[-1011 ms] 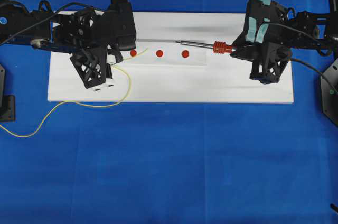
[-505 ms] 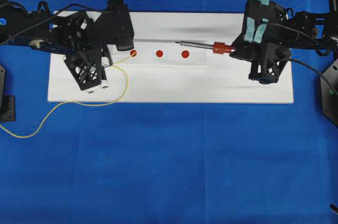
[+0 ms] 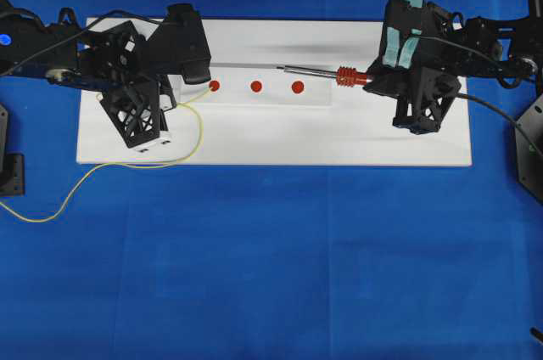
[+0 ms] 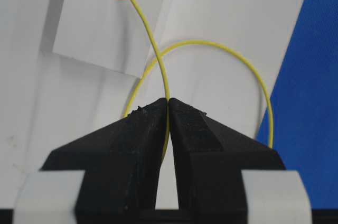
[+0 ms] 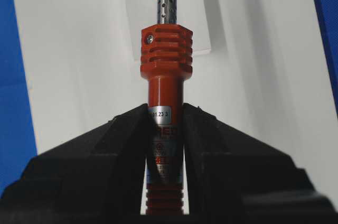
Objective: Touch the tip of the soldering iron to the tip of the solder at the mark.
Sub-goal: 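Lift both tools and carry them up over the red-dot strip, then move the iron tip leftward toward the solder tip at the left red dot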
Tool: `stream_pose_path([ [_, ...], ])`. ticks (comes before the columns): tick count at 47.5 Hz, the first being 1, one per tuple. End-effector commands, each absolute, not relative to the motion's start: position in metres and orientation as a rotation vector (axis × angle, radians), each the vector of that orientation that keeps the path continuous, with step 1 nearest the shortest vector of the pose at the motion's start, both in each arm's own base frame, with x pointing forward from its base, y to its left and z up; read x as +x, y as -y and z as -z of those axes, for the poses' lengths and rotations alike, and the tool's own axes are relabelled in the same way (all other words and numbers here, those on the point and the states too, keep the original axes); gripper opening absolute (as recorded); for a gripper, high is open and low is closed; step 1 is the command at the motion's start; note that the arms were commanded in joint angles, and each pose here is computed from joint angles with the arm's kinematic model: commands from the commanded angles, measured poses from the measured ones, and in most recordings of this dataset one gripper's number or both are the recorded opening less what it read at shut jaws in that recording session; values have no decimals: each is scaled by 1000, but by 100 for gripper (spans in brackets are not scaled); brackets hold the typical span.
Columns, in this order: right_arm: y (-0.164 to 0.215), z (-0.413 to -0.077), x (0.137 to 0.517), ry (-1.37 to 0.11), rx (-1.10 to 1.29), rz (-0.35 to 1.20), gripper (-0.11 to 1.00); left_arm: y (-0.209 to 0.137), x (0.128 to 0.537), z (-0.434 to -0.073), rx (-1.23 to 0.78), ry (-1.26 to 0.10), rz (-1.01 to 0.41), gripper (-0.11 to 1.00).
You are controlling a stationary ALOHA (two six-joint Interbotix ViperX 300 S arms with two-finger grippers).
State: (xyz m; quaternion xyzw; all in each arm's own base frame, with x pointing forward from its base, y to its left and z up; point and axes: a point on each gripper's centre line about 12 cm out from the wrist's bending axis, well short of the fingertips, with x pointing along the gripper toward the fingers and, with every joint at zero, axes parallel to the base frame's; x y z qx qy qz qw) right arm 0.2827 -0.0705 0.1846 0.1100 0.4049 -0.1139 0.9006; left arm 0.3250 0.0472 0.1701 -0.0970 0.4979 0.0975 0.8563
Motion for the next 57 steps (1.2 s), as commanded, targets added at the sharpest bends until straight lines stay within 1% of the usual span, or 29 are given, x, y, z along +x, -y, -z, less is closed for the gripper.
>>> stream_pose_path([
  [1, 73, -196, 289, -801, 221, 237, 6, -48, 329, -174, -204, -1028, -206, 3],
  [17, 72, -194, 289, -807, 223, 236, 6, -48, 330, -168, -209, -1035, -208, 3],
  [28, 71, -193, 297, -813, 217, 225, 6, -46, 330, -168, -206, -1039, -204, 3],
  [57, 73, -185, 371, -942, 170, 158, 6, -45, 329, -168, -219, -1041, -210, 3],
])
